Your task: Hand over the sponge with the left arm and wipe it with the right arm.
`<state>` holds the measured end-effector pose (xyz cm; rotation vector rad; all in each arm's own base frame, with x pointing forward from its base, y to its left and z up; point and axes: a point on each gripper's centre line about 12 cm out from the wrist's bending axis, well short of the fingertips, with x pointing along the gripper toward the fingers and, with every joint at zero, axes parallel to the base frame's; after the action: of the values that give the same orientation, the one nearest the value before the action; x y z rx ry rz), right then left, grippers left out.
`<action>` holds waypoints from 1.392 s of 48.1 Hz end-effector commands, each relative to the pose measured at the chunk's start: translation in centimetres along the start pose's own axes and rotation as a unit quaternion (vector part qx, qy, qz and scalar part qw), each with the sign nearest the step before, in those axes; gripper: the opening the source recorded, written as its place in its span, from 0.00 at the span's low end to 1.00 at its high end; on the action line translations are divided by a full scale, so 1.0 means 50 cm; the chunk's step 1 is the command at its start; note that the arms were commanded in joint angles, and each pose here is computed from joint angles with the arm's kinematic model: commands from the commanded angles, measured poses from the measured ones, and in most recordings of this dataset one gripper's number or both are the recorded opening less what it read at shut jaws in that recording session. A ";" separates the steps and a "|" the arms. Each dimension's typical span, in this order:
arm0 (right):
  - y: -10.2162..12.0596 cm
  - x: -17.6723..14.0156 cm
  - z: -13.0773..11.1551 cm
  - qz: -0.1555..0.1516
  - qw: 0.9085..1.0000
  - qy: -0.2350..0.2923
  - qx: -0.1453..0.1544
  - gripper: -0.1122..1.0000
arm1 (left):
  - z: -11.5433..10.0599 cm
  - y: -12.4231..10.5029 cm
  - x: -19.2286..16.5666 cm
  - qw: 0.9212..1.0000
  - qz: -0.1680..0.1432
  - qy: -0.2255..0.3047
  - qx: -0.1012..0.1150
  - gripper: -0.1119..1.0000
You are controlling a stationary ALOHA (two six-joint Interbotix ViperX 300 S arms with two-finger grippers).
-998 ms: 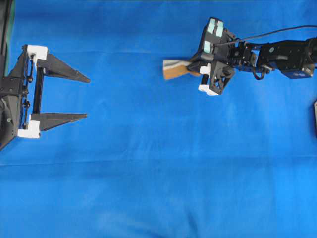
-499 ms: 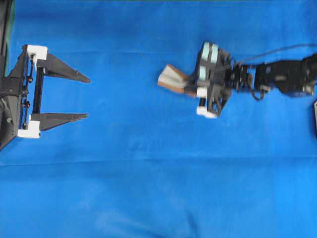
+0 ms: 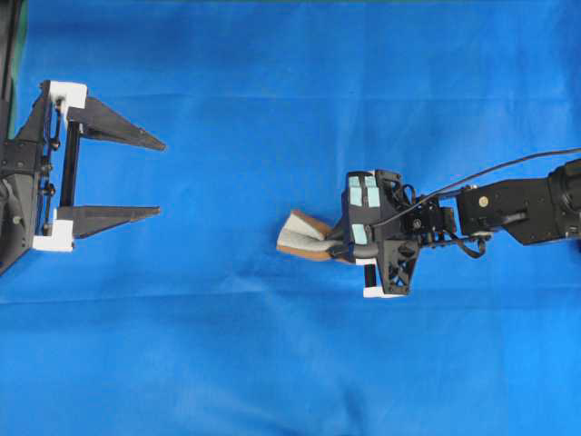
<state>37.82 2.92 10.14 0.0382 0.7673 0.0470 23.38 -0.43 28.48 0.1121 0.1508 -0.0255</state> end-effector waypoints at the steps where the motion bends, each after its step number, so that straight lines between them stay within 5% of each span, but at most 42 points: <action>1: -0.014 -0.011 0.024 -0.006 1.000 -0.018 0.002 0.28 | 0.008 0.002 0.001 1.000 0.002 -0.007 -0.001 0.93; 24: -0.297 -0.068 0.005 -0.142 0.989 -0.019 0.042 0.28 | 0.008 0.002 0.001 1.000 0.002 -0.006 -0.005 0.93; 33: -0.332 -0.078 0.006 -0.160 0.986 -0.022 0.040 0.28 | 0.007 0.002 0.001 1.000 0.002 -0.005 -0.004 0.93; 48: -0.297 -0.068 0.006 -0.142 0.989 -0.019 0.033 0.28 | 0.007 0.002 0.001 1.000 0.002 -0.005 -0.004 0.93; 67: -0.050 -0.026 0.014 -0.022 1.000 -0.013 -0.008 0.28 | 0.007 0.002 0.001 1.000 0.002 -0.007 -0.004 0.93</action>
<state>36.96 -2.35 10.05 0.0148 0.7826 -0.0491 23.33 -0.40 28.28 0.1059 0.1571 -0.0237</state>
